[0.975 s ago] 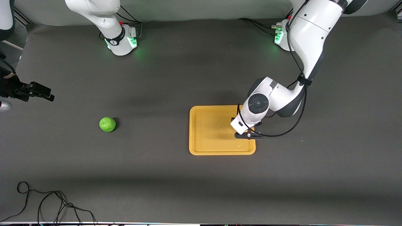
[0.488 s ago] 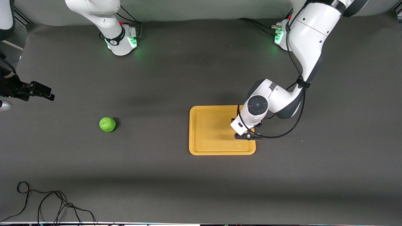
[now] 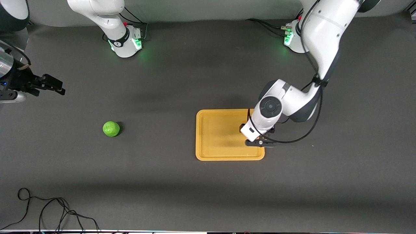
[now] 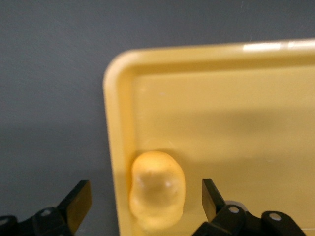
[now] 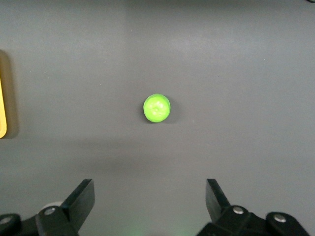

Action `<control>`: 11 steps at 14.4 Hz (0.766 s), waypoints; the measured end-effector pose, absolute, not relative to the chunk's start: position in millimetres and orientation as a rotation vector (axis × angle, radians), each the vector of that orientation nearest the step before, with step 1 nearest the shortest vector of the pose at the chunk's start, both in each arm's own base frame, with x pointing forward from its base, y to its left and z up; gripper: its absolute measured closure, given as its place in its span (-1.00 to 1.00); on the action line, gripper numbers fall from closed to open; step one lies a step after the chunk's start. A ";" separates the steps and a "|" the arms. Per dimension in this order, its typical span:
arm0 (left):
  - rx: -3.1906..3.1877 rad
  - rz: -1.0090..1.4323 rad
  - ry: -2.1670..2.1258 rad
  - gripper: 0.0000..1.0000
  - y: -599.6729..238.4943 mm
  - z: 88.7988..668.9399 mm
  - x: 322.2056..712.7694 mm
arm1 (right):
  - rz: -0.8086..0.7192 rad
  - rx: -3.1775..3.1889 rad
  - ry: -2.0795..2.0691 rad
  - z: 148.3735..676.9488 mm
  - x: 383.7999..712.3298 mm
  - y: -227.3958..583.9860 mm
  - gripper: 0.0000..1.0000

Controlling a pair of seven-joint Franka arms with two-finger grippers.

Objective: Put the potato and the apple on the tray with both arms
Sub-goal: 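Open the left gripper and withdraw while the right gripper reaches the apple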

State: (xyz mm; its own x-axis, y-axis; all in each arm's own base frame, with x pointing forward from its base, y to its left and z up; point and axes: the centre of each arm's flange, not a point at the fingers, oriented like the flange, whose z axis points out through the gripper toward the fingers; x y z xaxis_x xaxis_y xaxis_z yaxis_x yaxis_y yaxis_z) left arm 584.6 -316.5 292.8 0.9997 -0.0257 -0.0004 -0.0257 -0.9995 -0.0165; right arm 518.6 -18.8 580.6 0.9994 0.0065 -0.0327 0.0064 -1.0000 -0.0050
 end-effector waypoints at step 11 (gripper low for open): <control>-2.992 -0.053 -0.093 -1.00 -144.5 498.9 584.8 | -0.065 -3.137 -0.133 390.3 516.6 -20.5 -1.00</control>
